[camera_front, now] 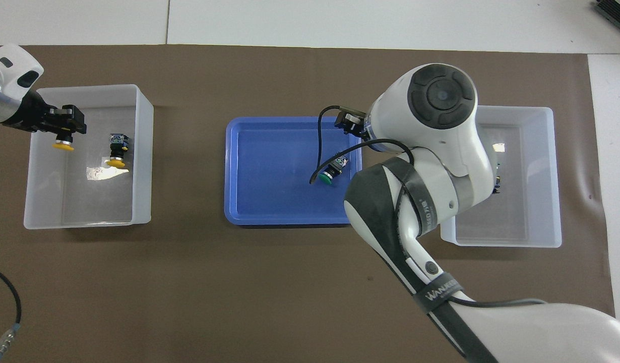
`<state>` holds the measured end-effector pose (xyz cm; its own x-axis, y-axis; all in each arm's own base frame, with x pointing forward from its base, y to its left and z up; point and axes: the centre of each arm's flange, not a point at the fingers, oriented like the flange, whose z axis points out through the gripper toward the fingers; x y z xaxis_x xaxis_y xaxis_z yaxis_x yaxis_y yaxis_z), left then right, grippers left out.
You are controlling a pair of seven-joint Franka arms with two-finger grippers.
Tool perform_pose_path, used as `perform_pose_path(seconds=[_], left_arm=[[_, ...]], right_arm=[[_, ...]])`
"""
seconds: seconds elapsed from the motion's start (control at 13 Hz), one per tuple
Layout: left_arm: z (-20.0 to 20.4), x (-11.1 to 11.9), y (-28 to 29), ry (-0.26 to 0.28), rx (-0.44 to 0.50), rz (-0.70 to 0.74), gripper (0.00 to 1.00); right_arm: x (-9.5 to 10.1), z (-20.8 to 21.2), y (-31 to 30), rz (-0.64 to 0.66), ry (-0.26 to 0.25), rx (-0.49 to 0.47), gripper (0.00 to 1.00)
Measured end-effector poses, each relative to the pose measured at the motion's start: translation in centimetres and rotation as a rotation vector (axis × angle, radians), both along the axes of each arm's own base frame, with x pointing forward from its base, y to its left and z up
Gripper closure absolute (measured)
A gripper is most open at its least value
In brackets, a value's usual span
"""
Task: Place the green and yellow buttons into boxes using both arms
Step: 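Grasp the green button with the right gripper while the left gripper adjusts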
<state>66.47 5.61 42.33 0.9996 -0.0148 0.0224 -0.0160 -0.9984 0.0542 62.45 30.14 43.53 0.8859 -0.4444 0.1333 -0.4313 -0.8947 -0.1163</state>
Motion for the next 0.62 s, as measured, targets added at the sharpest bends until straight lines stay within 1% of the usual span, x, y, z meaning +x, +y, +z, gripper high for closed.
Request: perform_pose_path(seconds=[0.08, 0.31, 0.46, 0.62], left_arm=[[-1.0, -0.2, 0.1, -0.007, 0.002, -0.009, 0.53], [-3.1, -0.7, 0.8, -0.021, 0.008, -0.05, 0.53], [-4.4, -0.8, 2.4, -0.042, 0.014, -0.054, 0.53], [-5.8, -0.7, 3.9, -0.06, 0.021, -0.057, 0.53]], right_arm=[[0.0, -1.5, 1.2, -0.026, 0.001, 0.009, 0.0], [-0.7, -6.1, 4.5, -0.071, 0.034, 0.01, 0.0], [-0.9, -8.3, 5.0, -0.082, 0.057, -0.001, 0.0], [-1.0, -9.6, 4.8, -0.085, 0.076, -0.014, 0.0]])
